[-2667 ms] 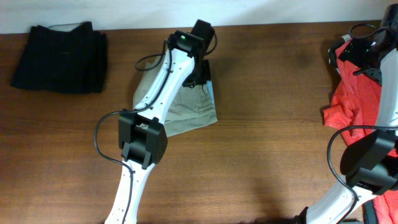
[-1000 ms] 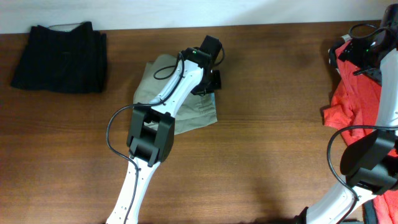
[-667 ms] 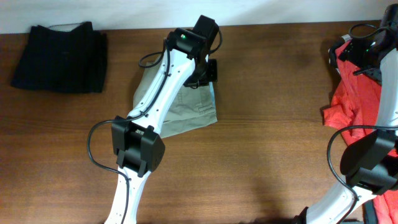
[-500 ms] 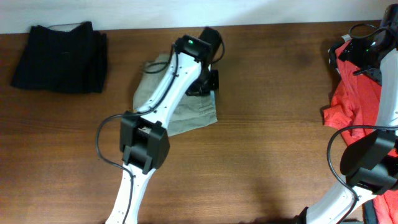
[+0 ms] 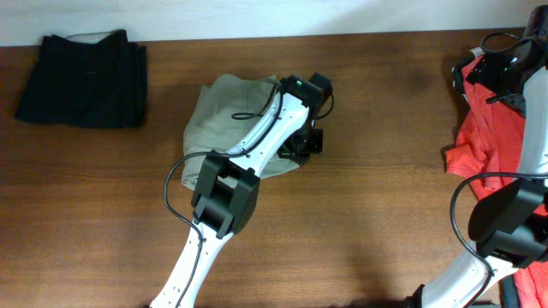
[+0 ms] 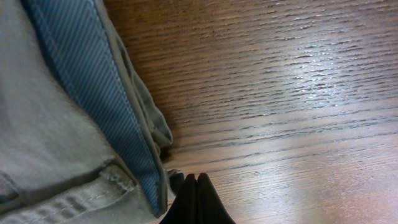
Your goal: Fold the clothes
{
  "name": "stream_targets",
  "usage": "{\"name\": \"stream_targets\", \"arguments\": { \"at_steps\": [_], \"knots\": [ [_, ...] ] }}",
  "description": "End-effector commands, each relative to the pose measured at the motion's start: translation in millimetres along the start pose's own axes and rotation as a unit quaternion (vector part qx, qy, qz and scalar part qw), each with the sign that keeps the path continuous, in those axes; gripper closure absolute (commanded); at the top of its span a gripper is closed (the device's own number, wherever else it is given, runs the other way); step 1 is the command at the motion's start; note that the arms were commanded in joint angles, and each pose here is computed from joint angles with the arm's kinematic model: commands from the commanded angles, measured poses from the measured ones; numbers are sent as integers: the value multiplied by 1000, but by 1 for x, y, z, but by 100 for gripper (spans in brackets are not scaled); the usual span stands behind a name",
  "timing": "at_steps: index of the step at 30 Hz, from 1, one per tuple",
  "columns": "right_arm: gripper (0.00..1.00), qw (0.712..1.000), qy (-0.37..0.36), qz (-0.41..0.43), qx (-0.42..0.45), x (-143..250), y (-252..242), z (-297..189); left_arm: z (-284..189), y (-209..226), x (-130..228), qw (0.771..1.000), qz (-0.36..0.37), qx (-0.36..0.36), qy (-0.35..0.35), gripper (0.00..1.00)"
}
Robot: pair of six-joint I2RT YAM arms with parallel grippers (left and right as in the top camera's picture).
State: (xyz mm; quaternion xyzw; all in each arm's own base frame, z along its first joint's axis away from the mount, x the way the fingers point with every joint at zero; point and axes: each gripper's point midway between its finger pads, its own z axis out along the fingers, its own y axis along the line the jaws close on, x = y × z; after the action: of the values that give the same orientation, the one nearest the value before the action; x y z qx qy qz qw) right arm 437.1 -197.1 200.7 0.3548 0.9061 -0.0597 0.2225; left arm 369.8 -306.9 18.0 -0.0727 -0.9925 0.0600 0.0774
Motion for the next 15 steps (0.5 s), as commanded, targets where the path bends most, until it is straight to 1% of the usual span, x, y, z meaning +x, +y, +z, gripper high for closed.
{"name": "stream_targets", "arguments": {
  "at_steps": [1,3,4,5,7,8,9,11,12,15],
  "knots": [
    [1,1000,-6,2,2,-2,0,-4,-50,-10,-14,997,30,8,-70,99],
    [1,1000,-6,2,2,-2,0,-4,-92,-5,-29,990,30,-9,-140,99],
    [1,1000,-6,2,2,-2,0,-4,-126,9,-47,977,20,-45,-208,99],
    [1,1000,-6,2,2,-2,0,-4,-148,23,-62,962,6,-79,-260,99],
    [1,1000,-6,2,2,-2,0,-4,-176,46,-91,934,-25,-121,-335,99],
    [1,1000,-6,2,2,-2,0,-4,-185,59,-107,922,-43,-128,-362,99],
    [1,1000,-6,2,2,-2,0,-4,-189,67,-116,916,-55,-127,-377,99],
    [1,1000,-6,2,2,-2,0,-4,-194,96,-148,901,-90,-115,-409,99],
    [1,1000,-6,2,2,-2,0,-4,-189,104,-156,901,-97,-109,-409,99],
    [1,1000,-6,2,2,-2,0,-4,-145,113,-177,924,-96,-42,-367,99]
  ]
}}
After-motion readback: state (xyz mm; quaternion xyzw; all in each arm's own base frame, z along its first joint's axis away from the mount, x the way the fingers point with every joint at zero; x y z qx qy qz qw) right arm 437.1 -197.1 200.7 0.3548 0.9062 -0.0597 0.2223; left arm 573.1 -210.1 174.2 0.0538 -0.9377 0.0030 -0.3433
